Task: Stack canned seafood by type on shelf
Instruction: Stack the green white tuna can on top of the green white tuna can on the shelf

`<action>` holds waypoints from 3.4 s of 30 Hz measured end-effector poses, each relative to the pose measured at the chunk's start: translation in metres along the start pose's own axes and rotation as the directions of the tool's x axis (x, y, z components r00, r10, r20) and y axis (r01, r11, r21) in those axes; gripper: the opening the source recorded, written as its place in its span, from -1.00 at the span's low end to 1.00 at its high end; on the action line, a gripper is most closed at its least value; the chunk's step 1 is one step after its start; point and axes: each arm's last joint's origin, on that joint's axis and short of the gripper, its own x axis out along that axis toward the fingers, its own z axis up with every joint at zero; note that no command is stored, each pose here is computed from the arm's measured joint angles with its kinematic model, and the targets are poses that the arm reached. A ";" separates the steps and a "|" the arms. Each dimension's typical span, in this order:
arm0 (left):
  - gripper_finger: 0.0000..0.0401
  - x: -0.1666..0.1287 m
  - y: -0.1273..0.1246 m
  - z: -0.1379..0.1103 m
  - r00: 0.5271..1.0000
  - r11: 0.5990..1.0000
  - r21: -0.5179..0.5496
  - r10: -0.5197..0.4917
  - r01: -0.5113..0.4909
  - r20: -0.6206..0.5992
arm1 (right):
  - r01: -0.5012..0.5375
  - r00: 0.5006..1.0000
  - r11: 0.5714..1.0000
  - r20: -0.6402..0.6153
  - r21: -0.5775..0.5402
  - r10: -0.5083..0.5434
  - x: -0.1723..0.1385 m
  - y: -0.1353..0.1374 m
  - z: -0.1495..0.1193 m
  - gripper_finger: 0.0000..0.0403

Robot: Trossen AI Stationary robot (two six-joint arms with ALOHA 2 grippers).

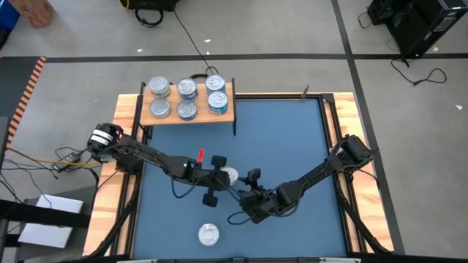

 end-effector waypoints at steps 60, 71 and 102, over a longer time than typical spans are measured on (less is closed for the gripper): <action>-0.36 0.016 -0.057 -0.047 0.994 0.895 0.445 0.041 0.009 -0.102 | -0.050 0.998 0.996 0.038 0.075 0.047 0.001 0.001 0.004 0.38; -0.97 0.018 -0.048 -0.040 0.995 0.925 0.378 0.062 -0.030 -0.073 | -0.162 0.986 0.986 0.037 0.048 0.160 -0.001 0.006 0.003 0.39; -1.00 -0.004 -0.020 0.013 0.994 0.994 0.110 0.014 -0.026 0.106 | 0.205 0.978 0.931 0.021 -0.301 -0.209 0.030 0.036 -0.013 0.50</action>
